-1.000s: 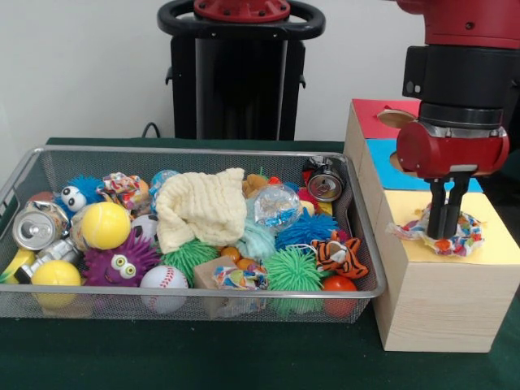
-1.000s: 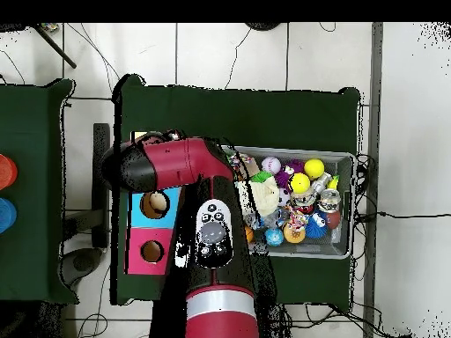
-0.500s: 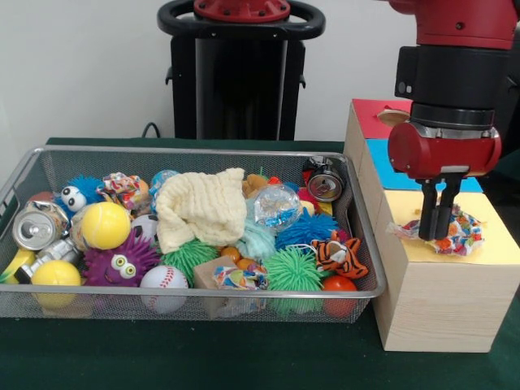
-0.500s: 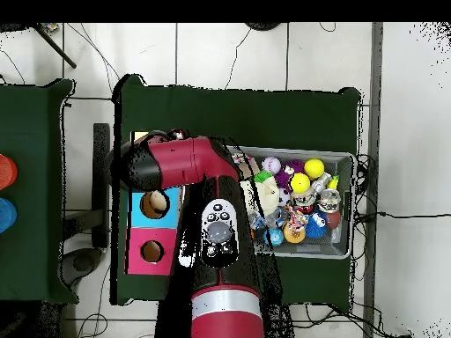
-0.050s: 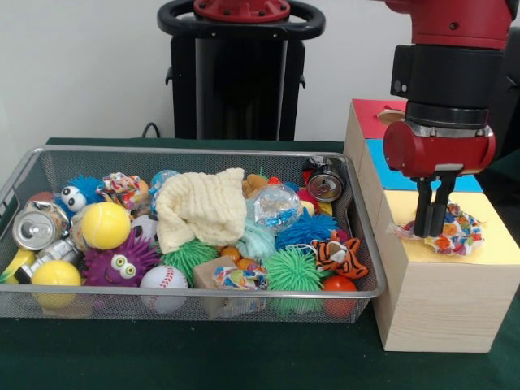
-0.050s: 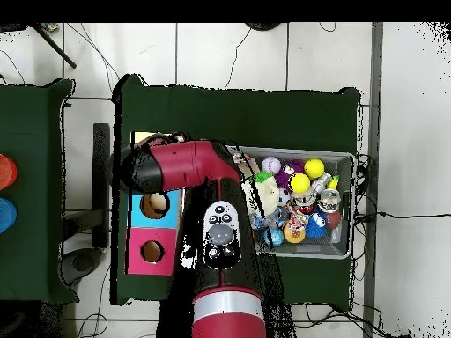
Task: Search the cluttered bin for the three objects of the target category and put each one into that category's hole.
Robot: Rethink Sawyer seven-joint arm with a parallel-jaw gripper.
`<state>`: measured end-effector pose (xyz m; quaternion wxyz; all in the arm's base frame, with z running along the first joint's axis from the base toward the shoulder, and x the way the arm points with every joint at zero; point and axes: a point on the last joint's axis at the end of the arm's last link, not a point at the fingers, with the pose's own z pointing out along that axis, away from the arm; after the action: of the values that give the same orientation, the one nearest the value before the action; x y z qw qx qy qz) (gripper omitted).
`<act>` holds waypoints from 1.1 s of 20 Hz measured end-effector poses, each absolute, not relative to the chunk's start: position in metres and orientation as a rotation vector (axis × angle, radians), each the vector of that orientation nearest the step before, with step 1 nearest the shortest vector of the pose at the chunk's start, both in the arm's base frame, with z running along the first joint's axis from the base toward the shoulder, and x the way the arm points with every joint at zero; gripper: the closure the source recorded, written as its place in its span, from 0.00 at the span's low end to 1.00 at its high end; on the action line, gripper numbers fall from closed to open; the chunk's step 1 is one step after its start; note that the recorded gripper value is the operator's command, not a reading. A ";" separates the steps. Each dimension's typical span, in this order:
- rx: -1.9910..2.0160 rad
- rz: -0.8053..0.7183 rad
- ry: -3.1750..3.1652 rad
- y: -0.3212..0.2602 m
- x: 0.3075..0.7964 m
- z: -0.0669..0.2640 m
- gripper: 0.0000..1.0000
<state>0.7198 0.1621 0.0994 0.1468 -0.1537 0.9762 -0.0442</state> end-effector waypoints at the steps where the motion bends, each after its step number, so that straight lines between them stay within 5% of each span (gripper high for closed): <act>1: -0.444 -0.125 2.812 0.163 0.719 0.099 1.00; 22: -0.449 -0.105 2.820 0.167 0.708 0.106 1.00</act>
<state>0.7079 0.1671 0.1061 0.1414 -0.1556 0.9770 -0.0364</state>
